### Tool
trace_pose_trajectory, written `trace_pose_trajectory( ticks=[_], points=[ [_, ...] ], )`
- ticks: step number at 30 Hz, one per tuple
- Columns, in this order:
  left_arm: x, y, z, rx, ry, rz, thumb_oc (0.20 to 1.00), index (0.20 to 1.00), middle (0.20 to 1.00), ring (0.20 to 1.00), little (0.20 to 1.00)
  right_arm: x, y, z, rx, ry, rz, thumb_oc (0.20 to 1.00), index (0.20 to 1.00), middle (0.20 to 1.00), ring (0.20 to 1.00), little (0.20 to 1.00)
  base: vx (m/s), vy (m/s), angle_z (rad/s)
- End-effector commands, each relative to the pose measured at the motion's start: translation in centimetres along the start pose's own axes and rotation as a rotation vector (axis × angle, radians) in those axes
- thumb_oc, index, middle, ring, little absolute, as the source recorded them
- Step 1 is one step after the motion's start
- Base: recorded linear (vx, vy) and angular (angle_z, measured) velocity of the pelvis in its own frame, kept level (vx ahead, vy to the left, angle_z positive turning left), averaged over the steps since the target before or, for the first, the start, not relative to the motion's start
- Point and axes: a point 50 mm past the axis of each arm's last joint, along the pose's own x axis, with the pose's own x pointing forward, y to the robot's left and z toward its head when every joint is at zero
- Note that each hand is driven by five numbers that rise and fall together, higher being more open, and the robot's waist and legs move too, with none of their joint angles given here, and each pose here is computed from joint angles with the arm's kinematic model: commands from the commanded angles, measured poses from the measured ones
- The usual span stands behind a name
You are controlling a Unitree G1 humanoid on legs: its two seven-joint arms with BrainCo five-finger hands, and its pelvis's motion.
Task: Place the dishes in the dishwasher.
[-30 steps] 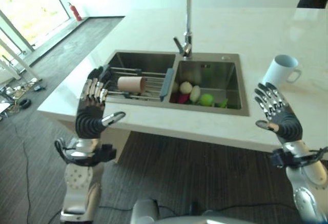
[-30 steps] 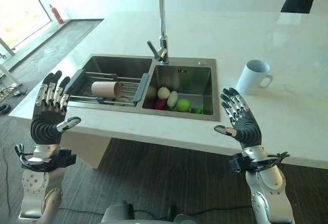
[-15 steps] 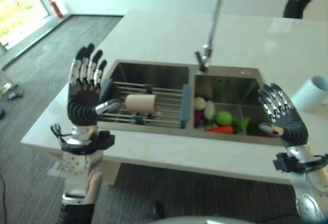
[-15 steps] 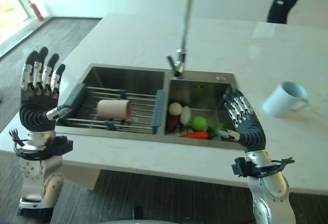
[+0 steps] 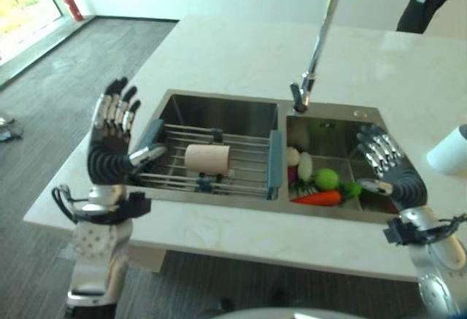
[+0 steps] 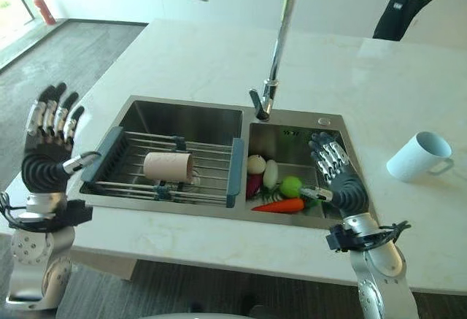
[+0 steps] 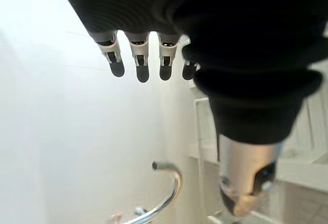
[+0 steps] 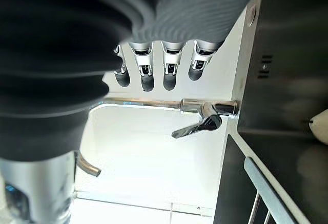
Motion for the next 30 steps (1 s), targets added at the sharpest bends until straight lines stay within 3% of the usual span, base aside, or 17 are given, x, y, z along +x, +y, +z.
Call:
trace_pose_trajectory(
  ticks=[1, 7, 11, 15, 19, 30],
  points=[
    [0.9, 0.5, 1.7, 0.068, -0.079, -0.019, 1.000, 1.000, 1.000, 1.000, 1.000, 1.0, -0.7, 2.6, -0.028, -0.161, -0.017, 1.000, 1.000, 1.000, 1.000, 1.000, -0.08, -0.296, 0.67],
    [0.5, 0.8, 2.3, 0.255, -0.128, -0.043, 1.000, 1.000, 1.000, 1.000, 1.000, 1.0, -1.4, 3.2, -0.082, -0.172, 0.000, 1.000, 1.000, 1.000, 1.000, 1.000, -0.02, 0.140, -0.32],
    [1.4, 0.7, 1.5, 0.226, -0.073, -0.086, 1.000, 1.000, 1.000, 1.000, 1.000, 0.9, -1.8, 3.3, -0.098, -0.172, -0.034, 1.000, 1.000, 1.000, 1.000, 1.000, 0.01, 0.202, 0.18],
    [2.1, 1.3, 2.6, 0.503, -0.157, -0.120, 1.000, 1.000, 1.000, 1.000, 1.000, 1.4, -1.7, 3.7, -0.106, -0.164, -0.013, 1.000, 1.000, 1.000, 1.000, 1.000, 0.02, 0.181, 0.05],
    [3.2, 2.5, 3.6, 0.610, -0.182, -0.152, 1.000, 1.000, 1.000, 1.000, 1.000, 1.7, -1.9, 3.9, -0.122, -0.159, -0.004, 1.000, 1.000, 1.000, 1.000, 1.000, 0.03, 0.133, 0.18],
    [4.8, 5.0, 2.0, 0.940, 0.024, -0.238, 1.000, 1.000, 1.000, 1.000, 1.000, 2.5, -2.4, 4.2, -0.147, -0.143, 0.023, 1.000, 1.000, 1.000, 1.000, 1.000, 0.02, 0.069, -0.07]
  ],
)
